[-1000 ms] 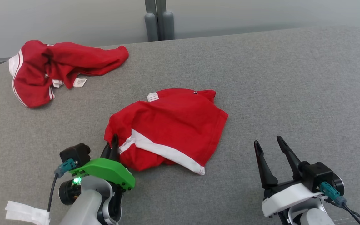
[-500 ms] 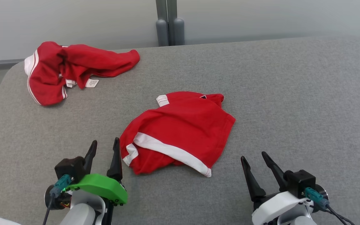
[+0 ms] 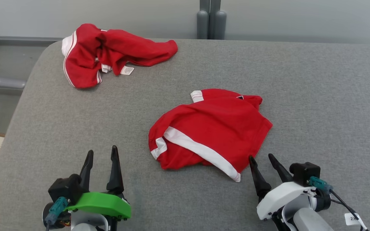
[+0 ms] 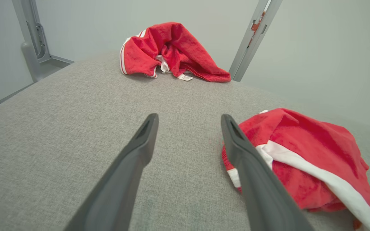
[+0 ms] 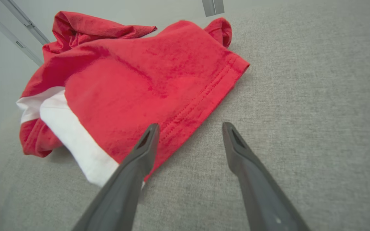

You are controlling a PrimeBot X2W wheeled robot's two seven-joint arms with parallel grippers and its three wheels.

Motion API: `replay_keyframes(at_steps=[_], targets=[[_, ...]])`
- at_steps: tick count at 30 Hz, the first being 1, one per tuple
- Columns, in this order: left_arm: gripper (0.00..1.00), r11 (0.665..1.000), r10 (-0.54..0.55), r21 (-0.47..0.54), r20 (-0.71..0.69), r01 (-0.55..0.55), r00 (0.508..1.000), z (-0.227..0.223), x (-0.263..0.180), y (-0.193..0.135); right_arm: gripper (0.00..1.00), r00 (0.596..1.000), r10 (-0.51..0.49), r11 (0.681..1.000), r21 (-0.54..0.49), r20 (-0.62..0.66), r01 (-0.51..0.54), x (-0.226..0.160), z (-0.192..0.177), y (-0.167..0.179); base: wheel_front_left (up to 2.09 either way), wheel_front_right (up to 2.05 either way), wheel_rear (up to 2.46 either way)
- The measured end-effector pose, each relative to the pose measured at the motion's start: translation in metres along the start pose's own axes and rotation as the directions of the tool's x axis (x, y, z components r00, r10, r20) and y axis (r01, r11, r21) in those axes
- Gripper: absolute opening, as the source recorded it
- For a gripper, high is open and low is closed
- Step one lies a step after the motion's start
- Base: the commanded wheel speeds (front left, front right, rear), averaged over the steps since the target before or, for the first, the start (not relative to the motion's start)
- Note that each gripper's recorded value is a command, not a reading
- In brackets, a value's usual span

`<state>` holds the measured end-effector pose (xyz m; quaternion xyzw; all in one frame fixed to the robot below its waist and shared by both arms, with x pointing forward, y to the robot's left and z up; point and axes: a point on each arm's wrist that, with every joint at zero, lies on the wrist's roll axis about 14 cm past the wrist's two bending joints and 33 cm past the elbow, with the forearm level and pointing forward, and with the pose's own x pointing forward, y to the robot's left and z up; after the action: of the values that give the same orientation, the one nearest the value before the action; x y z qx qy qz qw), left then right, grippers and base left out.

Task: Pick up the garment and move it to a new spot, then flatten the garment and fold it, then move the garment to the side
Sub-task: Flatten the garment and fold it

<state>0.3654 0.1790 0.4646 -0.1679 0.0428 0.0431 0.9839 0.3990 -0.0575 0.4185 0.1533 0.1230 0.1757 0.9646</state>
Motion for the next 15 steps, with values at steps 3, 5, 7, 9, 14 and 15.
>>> replay_keyframes(at_steps=[3, 5, 7, 9, 14, 15], targets=[[1.00, 1.000, 0.028, -0.001, 0.010, -0.028, 1.000, 0.002, -0.002, 0.008, 1.00, 0.999, 0.022, 0.999, 0.030, -0.023, -0.021, 0.011, -0.006, 0.007, 0.00, 0.00, 0.00], [1.00, 0.999, 0.047, -0.001, 0.014, -0.047, 0.999, 0.003, -0.004, 0.014, 1.00, 0.998, 0.029, 0.999, 0.046, -0.049, -0.027, 0.016, -0.013, 0.010, 0.00, 0.00, 0.00], [1.00, 0.998, 0.066, 0.000, 0.016, -0.066, 0.998, 0.003, -0.005, 0.020, 1.00, 0.996, 0.032, 0.997, 0.066, -0.086, -0.026, 0.019, -0.024, 0.011, 0.00, 0.00, 0.00], [1.00, 0.997, 0.079, -0.002, 0.015, -0.079, 0.997, 0.003, -0.007, 0.024, 1.00, 0.993, 0.044, 0.996, 0.079, -0.106, -0.036, 0.023, -0.030, 0.016, 0.00, 0.00, 0.00], [1.00, 0.994, 0.105, 0.003, 0.015, -0.105, 0.994, 0.001, -0.009, 0.032, 0.62, 0.988, 0.074, 0.991, 0.119, -0.132, -0.059, 0.031, -0.038, 0.026, 0.00, 0.00, 0.00], [1.00, 0.994, 0.108, 0.004, 0.015, -0.108, 0.994, 0.001, -0.009, 0.033, 0.41, 0.988, 0.078, 0.991, 0.117, -0.132, -0.063, 0.031, -0.038, 0.027, 0.00, 0.00, 0.00]])
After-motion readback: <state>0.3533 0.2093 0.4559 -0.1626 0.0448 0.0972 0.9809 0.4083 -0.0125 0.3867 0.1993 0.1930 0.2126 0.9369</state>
